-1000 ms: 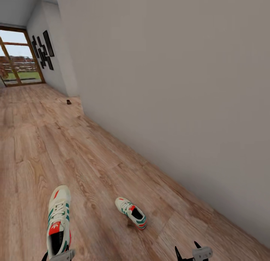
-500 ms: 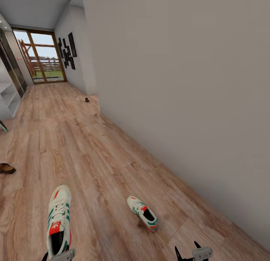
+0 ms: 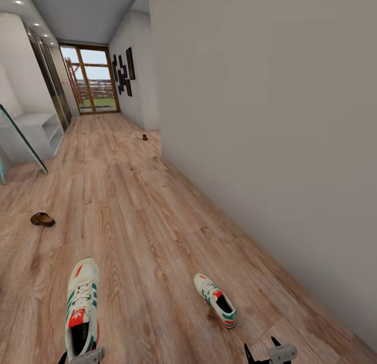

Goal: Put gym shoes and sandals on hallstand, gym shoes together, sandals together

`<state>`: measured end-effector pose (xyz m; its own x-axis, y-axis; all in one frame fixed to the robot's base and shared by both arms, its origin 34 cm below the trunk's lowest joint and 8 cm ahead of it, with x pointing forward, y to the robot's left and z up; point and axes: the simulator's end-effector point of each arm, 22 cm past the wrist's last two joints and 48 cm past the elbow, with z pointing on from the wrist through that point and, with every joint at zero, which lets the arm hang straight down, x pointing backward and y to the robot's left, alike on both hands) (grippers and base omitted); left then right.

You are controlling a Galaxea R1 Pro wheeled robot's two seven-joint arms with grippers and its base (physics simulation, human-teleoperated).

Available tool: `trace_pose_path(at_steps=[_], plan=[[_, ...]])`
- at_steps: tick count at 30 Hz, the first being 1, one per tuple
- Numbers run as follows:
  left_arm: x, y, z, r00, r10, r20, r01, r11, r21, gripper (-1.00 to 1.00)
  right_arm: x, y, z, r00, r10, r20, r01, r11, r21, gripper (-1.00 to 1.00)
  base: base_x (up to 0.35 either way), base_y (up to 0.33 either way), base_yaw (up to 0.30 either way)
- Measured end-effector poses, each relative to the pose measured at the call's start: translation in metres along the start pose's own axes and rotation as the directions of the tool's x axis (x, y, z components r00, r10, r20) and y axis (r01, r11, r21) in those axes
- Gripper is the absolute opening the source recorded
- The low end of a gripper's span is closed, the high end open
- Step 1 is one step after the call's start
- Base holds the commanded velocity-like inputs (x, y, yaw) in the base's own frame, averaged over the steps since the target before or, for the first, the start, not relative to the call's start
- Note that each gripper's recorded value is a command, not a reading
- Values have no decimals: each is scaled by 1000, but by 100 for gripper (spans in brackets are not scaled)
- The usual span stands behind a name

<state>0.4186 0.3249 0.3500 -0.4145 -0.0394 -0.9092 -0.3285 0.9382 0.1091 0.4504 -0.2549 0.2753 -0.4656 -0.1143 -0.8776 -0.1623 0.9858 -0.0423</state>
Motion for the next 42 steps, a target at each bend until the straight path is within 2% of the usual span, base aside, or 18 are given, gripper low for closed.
trace_pose_path(at_steps=[28, 42], plan=[[0, 0, 0, 1000, 1, 0, -1, 1000, 1, -100, 0, 0, 0, 1000, -1, 0, 1, 1000, -1, 100, 0, -1, 277], [0, 0, 0, 1000, 1, 1, -1, 1000, 0, -100, 0, 0, 0, 1000, -1, 0, 1, 1000, -1, 100, 0, -124, 278]])
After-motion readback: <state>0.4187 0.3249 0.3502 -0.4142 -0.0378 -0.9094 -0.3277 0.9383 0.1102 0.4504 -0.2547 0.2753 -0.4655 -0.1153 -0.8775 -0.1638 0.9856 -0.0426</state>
